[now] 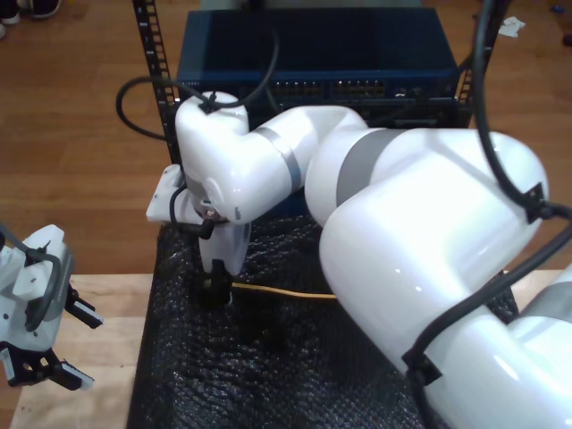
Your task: Grab the cable and plug it in
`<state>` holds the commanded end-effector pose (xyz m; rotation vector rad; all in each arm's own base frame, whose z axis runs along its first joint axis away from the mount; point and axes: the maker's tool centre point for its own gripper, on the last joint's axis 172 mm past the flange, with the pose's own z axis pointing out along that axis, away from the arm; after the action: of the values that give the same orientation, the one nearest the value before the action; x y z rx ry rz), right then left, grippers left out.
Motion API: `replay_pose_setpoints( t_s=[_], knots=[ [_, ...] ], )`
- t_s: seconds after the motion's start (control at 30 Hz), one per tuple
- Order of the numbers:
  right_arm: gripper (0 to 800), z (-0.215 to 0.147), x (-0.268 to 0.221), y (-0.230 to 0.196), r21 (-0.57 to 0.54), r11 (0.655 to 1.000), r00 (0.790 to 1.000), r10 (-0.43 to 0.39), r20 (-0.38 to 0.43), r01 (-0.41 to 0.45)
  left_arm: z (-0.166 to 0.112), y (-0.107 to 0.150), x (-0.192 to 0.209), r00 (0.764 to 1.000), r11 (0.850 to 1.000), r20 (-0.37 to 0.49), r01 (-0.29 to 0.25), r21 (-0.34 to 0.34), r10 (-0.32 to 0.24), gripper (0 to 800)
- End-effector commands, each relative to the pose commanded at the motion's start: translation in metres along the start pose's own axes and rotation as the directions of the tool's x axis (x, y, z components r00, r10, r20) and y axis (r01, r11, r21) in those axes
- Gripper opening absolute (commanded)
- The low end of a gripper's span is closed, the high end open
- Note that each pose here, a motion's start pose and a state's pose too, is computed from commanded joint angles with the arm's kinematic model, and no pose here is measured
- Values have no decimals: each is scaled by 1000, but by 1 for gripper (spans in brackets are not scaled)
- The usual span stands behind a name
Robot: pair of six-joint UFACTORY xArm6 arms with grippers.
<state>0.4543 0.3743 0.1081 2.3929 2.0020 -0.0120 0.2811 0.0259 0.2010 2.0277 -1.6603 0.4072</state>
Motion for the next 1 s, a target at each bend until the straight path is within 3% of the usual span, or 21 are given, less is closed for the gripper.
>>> replay_pose_setpoints(
  t_s=[0.3,0.67,1.0],
  knots=[
    [690,14,0,1,-2,1000,1000,-5,11,5,2,0,-3,1000,1000,-5,13,-5,-13,800],
    [459,13,3,3,-19,1000,1000,8,13,-7,2,0,-3,1000,1000,-5,13,-5,-13,799],
    [442,14,8,4,-39,999,1000,-12,24,13,2,0,-4,1000,1000,-5,14,-6,-14,800]
  ],
)
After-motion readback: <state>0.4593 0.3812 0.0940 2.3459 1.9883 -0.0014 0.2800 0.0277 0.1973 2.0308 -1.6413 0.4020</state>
